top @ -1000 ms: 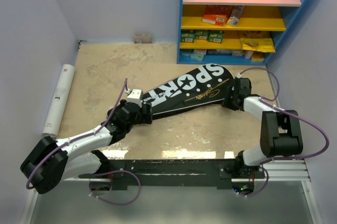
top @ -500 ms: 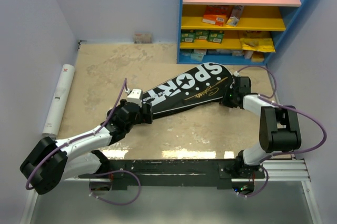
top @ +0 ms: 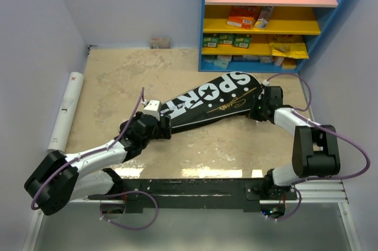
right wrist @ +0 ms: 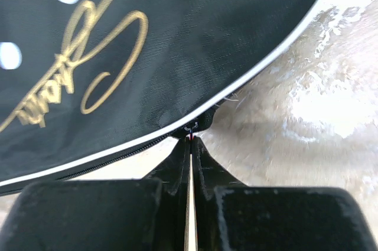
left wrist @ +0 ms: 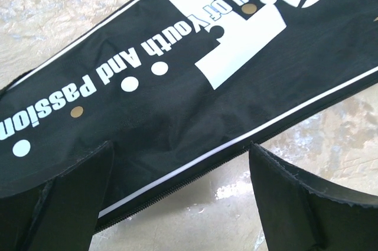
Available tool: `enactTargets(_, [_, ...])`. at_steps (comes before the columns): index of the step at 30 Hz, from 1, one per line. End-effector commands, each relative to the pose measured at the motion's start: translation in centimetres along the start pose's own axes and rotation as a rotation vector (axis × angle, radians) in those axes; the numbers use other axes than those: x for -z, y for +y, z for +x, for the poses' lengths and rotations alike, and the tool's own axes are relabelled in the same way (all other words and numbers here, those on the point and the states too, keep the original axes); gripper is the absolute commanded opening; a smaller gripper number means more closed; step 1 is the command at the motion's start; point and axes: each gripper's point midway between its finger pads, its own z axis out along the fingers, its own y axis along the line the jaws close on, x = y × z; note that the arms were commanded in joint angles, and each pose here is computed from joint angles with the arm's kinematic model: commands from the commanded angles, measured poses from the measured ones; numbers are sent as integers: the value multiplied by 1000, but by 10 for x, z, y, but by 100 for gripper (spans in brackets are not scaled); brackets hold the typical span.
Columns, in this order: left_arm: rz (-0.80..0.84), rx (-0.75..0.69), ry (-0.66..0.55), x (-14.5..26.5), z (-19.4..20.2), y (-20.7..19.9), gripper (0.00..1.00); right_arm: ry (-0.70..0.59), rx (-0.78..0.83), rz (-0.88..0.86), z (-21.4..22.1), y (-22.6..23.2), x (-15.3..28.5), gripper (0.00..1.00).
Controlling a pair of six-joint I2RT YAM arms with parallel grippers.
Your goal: Pack up the badminton gear
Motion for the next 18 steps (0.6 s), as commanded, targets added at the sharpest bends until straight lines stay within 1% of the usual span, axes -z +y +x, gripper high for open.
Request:
enactTargets(1, [2, -21, 10, -9, 4, -1, 100, -41, 28, -35, -12, 14, 24, 0])
enactTargets(7, [-4, -31, 27, -15, 7, -2, 100, -44, 55, -65, -13, 28, 35, 0])
enactTargets(11, [0, -37, 38, -17, 8, -4, 100, 17, 106, -83, 5, 41, 29, 0])
enactTargets(18, [2, -42, 42, -18, 8, -5, 100, 83, 152, -8, 26, 45, 19, 0])
